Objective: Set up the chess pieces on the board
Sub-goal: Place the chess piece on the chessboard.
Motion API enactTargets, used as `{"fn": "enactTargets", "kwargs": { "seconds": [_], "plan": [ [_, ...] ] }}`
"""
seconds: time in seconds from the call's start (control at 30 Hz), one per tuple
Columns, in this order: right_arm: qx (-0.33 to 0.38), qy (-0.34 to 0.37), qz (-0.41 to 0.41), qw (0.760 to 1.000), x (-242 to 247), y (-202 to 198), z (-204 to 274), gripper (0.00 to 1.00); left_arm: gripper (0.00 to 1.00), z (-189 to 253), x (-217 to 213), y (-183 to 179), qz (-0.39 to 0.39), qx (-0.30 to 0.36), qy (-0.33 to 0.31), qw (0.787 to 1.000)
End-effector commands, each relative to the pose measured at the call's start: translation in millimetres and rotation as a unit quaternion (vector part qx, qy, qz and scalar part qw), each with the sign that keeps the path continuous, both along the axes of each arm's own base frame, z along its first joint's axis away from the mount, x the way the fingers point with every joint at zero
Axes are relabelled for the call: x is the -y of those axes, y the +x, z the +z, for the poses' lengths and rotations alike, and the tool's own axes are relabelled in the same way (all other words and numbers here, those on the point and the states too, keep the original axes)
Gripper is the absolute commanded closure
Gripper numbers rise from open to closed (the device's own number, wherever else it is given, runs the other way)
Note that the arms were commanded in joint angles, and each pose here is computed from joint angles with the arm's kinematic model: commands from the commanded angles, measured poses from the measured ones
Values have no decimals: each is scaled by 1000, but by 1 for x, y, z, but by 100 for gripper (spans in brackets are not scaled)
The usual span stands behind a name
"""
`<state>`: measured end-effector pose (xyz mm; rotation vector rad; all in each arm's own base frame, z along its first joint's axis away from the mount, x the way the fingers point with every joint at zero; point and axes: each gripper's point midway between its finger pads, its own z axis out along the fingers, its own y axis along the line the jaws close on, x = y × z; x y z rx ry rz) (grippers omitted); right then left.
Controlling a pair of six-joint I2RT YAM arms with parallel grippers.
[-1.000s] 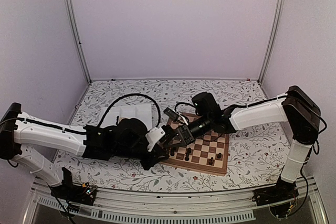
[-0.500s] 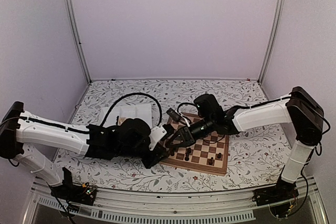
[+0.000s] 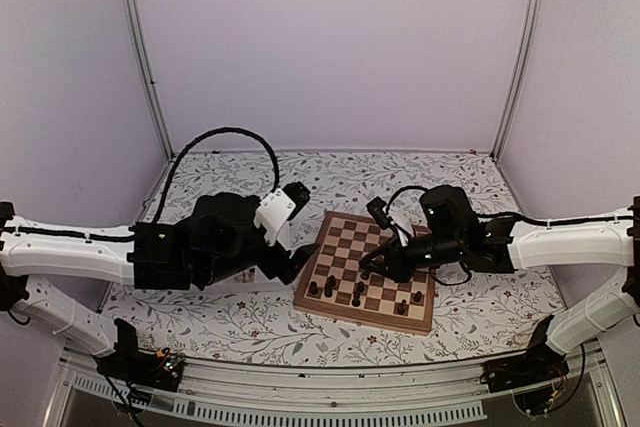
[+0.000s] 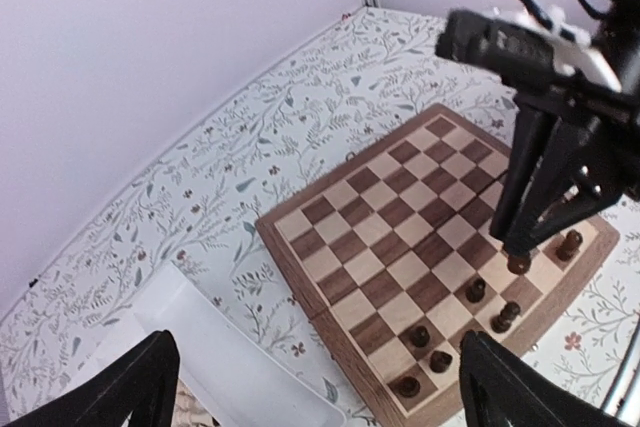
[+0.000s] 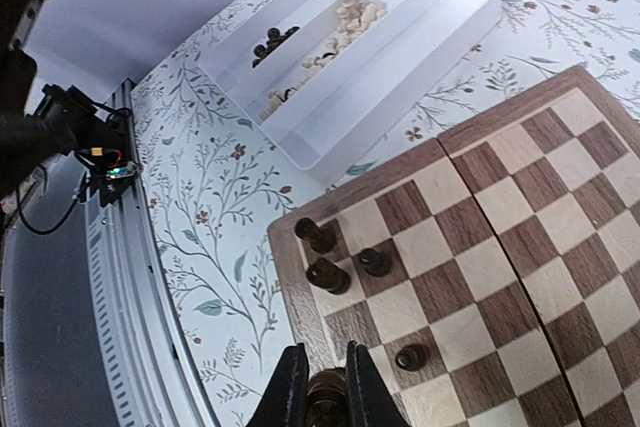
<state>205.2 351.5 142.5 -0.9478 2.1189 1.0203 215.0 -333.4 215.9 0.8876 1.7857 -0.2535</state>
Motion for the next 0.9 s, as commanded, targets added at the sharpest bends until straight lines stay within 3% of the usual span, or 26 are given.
{"fn": "enactTargets", "kwargs": {
  "seconds": [0.0,0.1,0.27,0.5,0.87],
  "plan": [
    [55,-44,-56,996,29,3,-13,94,1,64,10,35,21,73,-38,996],
    [71,-52,-70,994,37,-5,-23,94,1,82,23,68,28,45,-35,998],
    [96,-84,-80,989,39,-13,-39,94,6,70,28,95,7,-1,-53,999],
    [105,-102,-76,986,41,-20,-52,95,5,58,-5,99,20,16,-82,996],
    [103,-125,-64,985,39,-21,-68,94,5,48,-6,100,19,14,-65,998]
  ]
}}
